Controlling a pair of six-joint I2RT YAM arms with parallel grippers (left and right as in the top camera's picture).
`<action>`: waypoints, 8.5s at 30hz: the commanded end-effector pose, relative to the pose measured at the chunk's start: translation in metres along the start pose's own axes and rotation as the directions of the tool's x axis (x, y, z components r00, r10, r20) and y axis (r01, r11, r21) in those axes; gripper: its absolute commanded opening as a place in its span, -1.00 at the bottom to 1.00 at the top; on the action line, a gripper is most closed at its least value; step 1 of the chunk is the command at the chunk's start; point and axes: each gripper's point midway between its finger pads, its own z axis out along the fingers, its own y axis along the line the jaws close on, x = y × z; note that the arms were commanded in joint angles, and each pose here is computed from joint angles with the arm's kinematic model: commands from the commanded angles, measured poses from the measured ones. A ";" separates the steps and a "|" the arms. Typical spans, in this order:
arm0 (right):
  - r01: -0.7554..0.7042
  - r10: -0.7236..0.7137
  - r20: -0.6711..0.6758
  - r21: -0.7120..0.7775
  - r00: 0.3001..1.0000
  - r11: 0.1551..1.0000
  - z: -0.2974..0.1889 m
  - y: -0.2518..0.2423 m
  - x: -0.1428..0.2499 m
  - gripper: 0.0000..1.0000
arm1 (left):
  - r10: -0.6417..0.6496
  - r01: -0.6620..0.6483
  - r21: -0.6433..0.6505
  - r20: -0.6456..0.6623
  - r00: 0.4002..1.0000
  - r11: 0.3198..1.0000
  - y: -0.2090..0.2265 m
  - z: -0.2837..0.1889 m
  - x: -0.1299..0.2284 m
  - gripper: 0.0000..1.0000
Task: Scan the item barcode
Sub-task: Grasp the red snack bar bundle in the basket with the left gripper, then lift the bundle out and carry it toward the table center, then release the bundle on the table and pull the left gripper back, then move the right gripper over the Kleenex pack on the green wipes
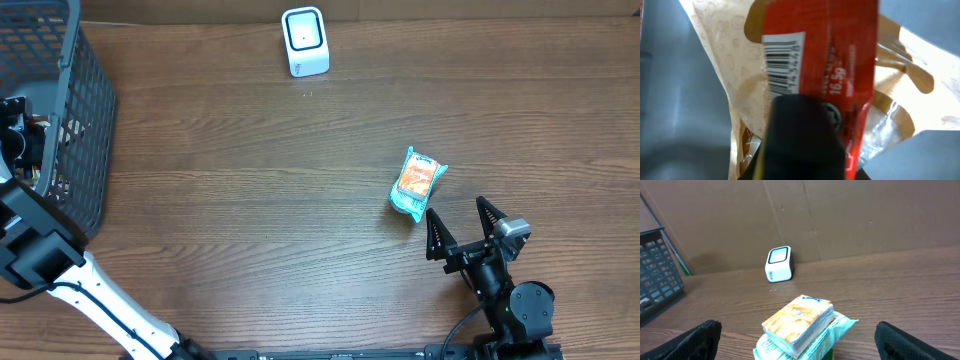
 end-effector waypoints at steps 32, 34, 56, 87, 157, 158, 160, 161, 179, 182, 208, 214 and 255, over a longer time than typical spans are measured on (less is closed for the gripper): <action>-0.001 0.001 0.001 -0.003 1.000 1.000 0.000 0.000 0.002 1.00 | -0.260 0.311 -0.031 0.471 0.843 0.950 -0.004 -0.247 -0.074 -0.92; 0.000 0.000 0.001 -0.003 1.000 1.000 0.000 0.000 0.002 1.00 | -0.250 0.314 -0.034 0.526 0.813 0.949 -0.007 -0.278 -0.075 -0.92; 0.000 0.000 0.001 -0.003 1.000 1.000 0.000 0.000 0.002 1.00 | -0.207 0.159 0.136 0.532 0.821 0.978 -0.219 -0.407 -0.007 -0.92; -0.001 0.001 0.001 -0.003 1.000 1.000 0.000 0.000 0.002 1.00 | 0.139 -0.139 -0.005 0.065 0.988 0.990 -0.382 -0.079 0.158 -0.92; -0.001 0.001 0.001 -0.003 1.000 1.000 0.000 0.000 0.002 1.00 | -0.205 0.211 -0.025 0.159 0.966 0.977 -0.248 -0.145 0.049 1.00; 0.000 0.000 0.001 -0.003 1.000 1.000 0.000 0.000 0.002 1.00 | -0.209 0.216 -0.027 0.160 0.965 0.976 -0.246 -0.145 0.049 1.00; 0.000 0.000 0.001 -0.003 1.000 1.000 0.000 0.000 0.002 1.00 | -0.209 0.216 -0.027 0.160 0.965 0.976 -0.246 -0.145 0.049 1.00; 0.000 0.000 0.001 -0.003 1.000 1.000 0.000 0.000 0.002 1.00 | -0.209 0.216 -0.027 0.160 0.965 0.976 -0.246 -0.145 0.049 1.00; 0.000 0.000 0.001 -0.003 1.000 1.000 0.000 0.000 0.002 1.00 | -0.208 0.215 -0.026 0.159 0.965 0.976 -0.246 -0.145 0.049 1.00; 0.000 0.000 0.001 -0.003 1.000 1.000 0.000 0.000 0.002 1.00 | -0.208 0.215 -0.027 0.160 0.965 0.976 -0.246 -0.145 0.049 1.00; 0.000 0.000 0.001 -0.003 1.000 1.000 0.000 0.000 0.002 1.00 | -0.208 0.215 -0.027 0.160 0.965 0.976 -0.246 -0.145 0.049 1.00; 0.000 0.000 0.001 -0.003 1.000 1.000 0.000 0.000 0.002 1.00 | -0.208 0.215 -0.027 0.160 0.965 0.976 -0.246 -0.145 0.049 1.00; -0.138 0.193 -0.247 0.222 0.950 0.965 -0.032 0.030 -0.171 1.00 | -0.208 0.215 -0.026 0.159 0.965 0.976 -0.246 -0.145 0.049 1.00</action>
